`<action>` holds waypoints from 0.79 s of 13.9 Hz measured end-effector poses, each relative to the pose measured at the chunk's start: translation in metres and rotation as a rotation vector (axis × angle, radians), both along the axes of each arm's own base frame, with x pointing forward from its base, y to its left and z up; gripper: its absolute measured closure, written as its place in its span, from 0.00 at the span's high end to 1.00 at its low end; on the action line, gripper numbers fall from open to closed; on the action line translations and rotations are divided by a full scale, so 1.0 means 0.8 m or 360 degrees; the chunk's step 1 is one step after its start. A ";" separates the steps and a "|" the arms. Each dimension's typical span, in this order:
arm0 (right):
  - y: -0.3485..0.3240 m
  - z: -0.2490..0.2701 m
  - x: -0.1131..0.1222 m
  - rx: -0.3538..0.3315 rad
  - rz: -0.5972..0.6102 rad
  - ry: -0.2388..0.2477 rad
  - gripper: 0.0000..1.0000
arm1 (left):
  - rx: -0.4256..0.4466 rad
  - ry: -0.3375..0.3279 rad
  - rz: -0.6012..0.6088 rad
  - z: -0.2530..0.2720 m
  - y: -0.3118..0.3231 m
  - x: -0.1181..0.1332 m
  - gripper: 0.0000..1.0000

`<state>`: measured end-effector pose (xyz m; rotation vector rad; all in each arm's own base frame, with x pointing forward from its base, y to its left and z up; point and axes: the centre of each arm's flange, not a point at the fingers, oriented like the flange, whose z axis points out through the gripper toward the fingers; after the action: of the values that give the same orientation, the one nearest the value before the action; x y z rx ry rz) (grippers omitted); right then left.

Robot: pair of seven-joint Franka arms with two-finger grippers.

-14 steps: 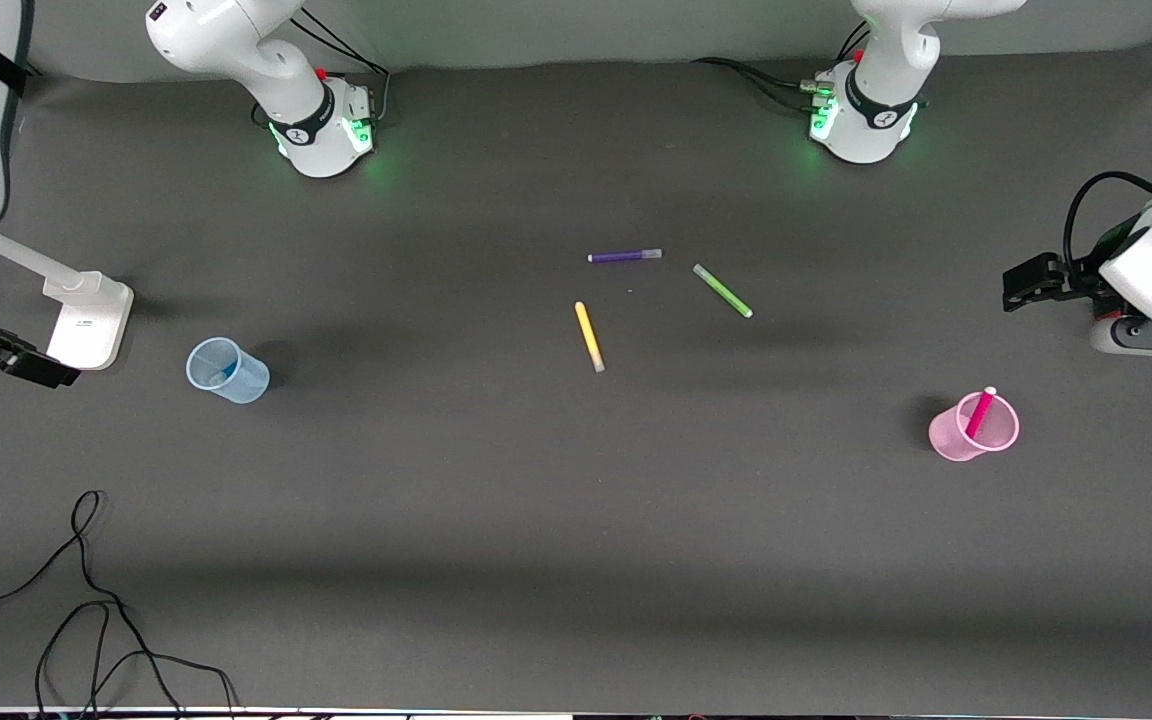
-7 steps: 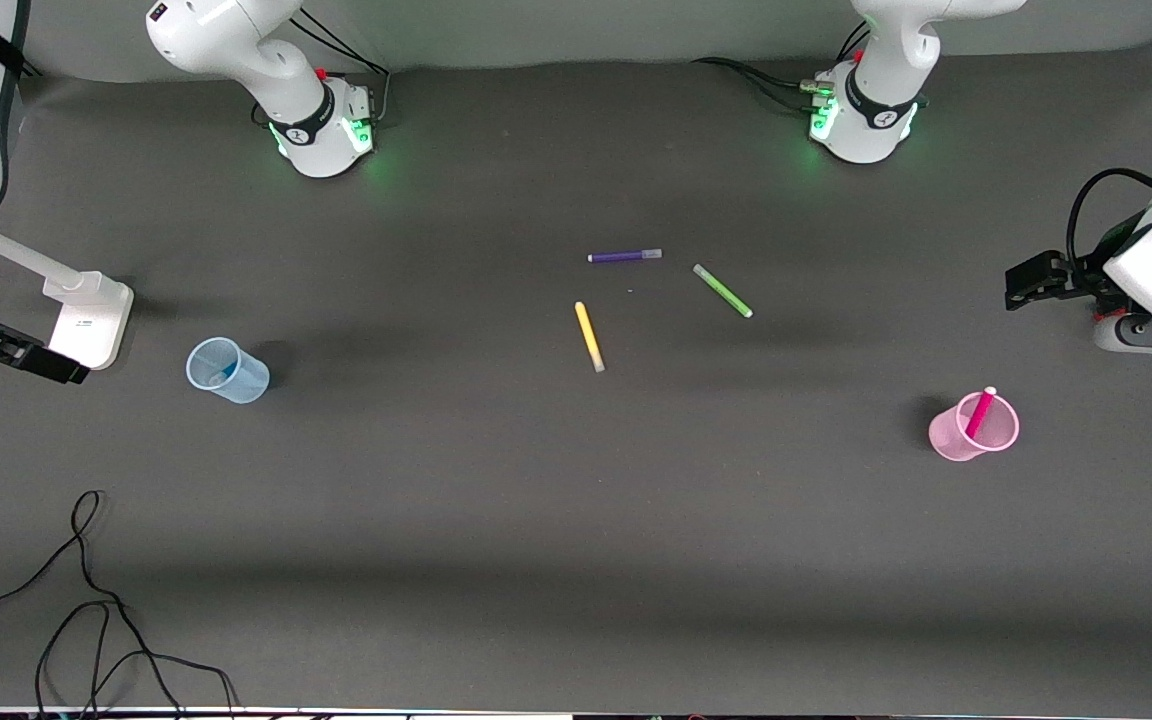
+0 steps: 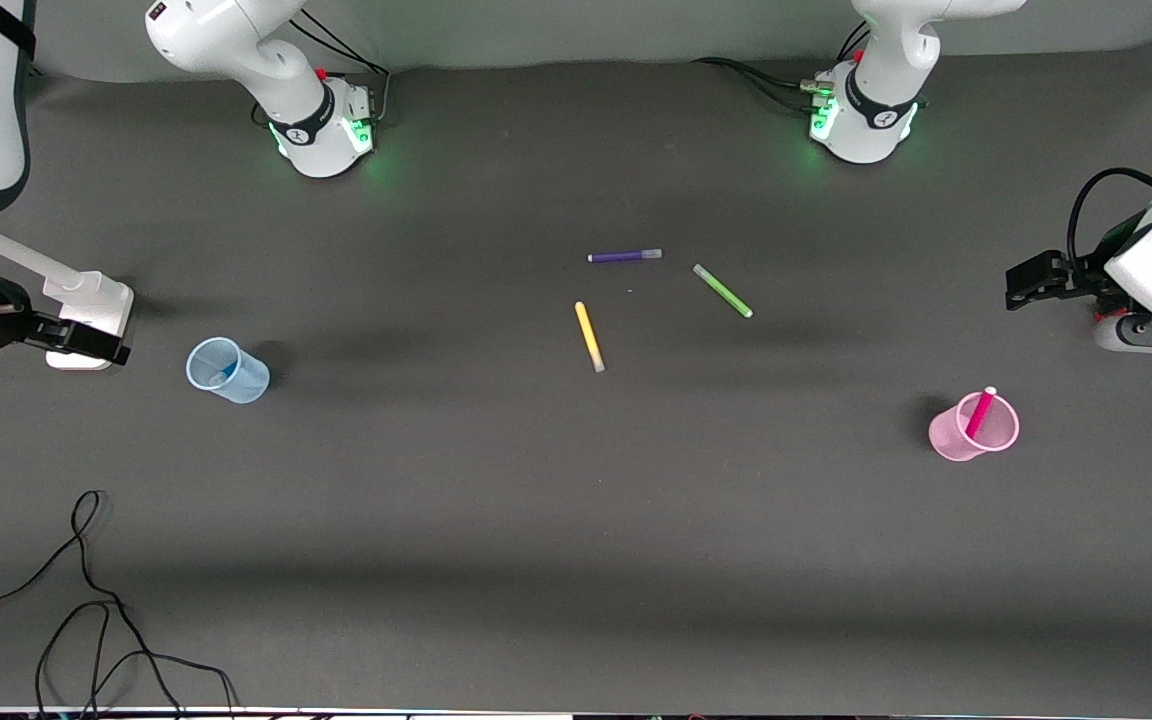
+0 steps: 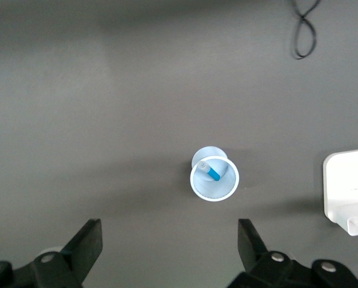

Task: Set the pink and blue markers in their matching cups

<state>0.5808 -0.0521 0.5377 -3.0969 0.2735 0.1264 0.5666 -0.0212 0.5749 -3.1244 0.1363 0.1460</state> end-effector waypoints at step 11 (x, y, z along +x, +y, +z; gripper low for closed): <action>0.034 0.049 -0.058 0.0044 0.0191 -0.0085 1.00 | -0.0001 0.0000 0.0001 0.000 0.000 0.000 1.00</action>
<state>0.5346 -0.0250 0.5771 -3.0828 0.0835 0.0494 0.5667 -0.0209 0.5749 -3.1251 0.1350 0.1460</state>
